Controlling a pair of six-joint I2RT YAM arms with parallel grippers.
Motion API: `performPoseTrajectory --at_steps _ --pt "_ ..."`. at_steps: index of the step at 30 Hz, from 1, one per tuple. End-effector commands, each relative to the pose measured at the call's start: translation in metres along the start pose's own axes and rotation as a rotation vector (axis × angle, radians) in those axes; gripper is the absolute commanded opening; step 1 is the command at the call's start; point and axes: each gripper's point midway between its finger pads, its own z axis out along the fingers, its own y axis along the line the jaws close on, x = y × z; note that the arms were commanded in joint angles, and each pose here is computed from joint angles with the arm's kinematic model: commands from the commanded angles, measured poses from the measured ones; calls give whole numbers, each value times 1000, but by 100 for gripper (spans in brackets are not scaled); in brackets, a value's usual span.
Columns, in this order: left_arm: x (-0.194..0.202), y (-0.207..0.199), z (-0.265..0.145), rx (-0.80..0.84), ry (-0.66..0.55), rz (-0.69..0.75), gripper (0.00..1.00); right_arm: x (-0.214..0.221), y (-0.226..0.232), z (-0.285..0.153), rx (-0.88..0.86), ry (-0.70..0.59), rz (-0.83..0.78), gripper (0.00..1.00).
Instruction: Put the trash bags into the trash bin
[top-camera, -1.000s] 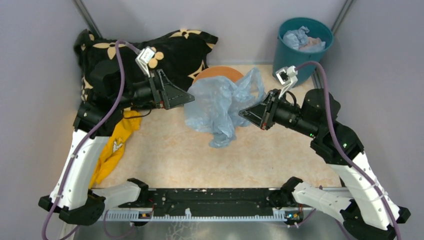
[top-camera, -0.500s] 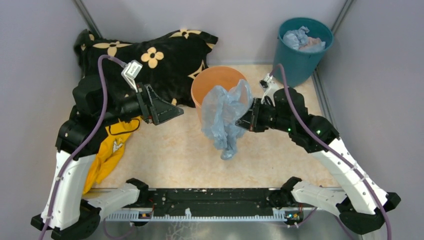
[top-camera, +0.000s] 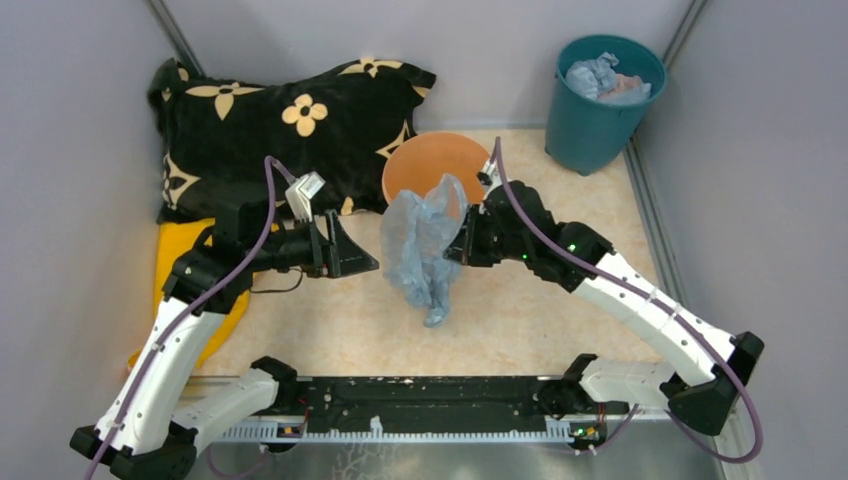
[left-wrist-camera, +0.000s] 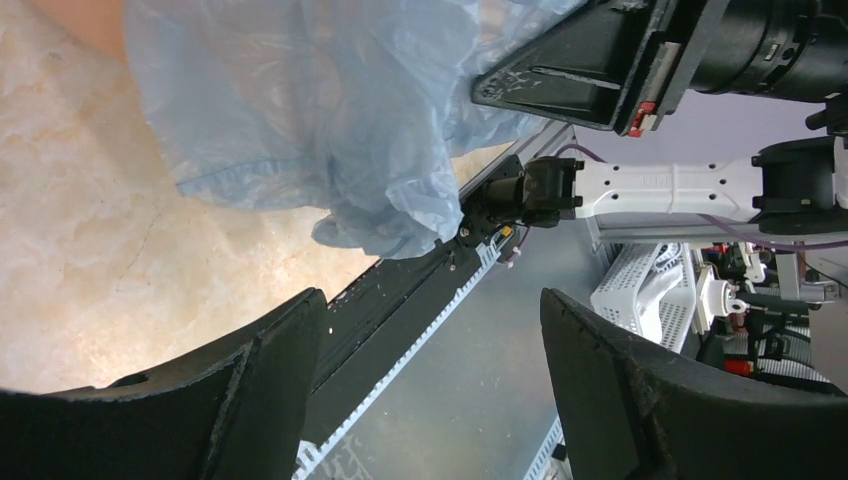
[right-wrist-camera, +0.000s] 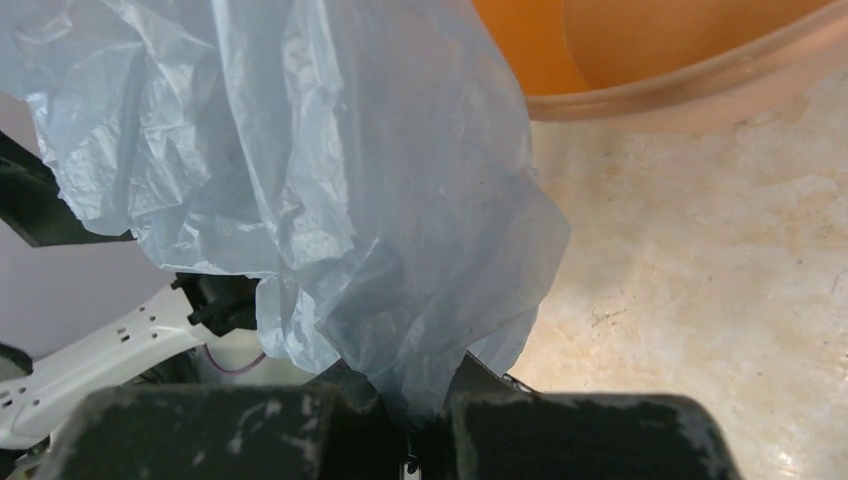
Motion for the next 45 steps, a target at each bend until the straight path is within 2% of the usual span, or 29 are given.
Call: performPoseTrajectory --at_steps 1,13,20,31,33,36,40,44,45 --pt "-5 -3 0 21 -44 22 84 -23 30 9 -58 -83 -3 0" --pt "12 12 13 0 0 9 85 -21 50 41 -72 -69 -7 0" --pt "20 29 22 -57 10 4 84 -25 64 43 -95 -70 -21 0" --pt "12 53 37 -146 -25 13 79 -13 77 39 -128 -48 -42 0" --pt "10 53 41 -140 -29 12 73 -10 81 37 -139 -44 -47 0" --pt "12 58 50 -142 -15 5 58 -7 88 32 -161 -44 -50 0" --pt "16 62 57 -149 3 5 34 -5 95 25 -197 -45 -44 0" --pt "11 61 51 -168 -19 32 1 -1 98 9 -239 -38 -41 0" --pt "9 61 46 -182 -29 43 0 0 95 4 -234 -38 -44 0"
